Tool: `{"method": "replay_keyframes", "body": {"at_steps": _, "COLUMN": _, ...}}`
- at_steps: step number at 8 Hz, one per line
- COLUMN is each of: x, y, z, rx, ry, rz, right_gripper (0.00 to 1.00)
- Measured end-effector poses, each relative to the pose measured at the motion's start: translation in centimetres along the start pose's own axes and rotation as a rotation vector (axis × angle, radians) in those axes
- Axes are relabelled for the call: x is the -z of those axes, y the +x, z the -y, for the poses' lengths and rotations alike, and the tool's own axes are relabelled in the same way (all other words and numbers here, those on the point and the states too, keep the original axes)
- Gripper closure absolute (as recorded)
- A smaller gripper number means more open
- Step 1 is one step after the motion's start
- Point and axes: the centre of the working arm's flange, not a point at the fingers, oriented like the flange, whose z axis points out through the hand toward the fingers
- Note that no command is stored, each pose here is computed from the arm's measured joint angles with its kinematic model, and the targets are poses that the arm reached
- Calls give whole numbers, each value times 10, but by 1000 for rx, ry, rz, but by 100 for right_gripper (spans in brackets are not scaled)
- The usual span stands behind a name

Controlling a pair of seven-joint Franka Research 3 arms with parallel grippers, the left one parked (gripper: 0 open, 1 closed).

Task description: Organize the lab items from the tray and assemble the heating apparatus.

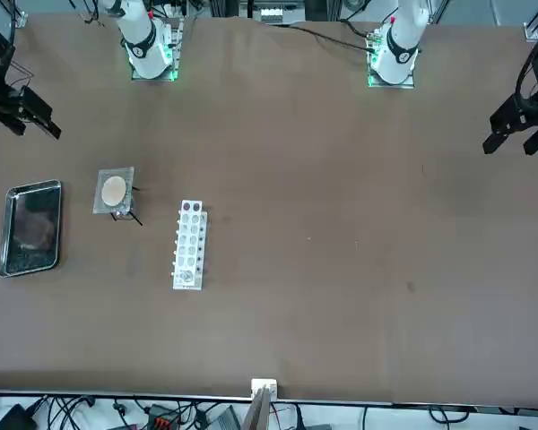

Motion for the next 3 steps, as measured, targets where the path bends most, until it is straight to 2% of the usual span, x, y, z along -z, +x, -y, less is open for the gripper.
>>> {"method": "replay_keyframes", "body": {"at_steps": 3, "x": -1, "y": -3, "z": 11, "rx": 51, "ry": -1, "rz": 13, "right_gripper": 0}}
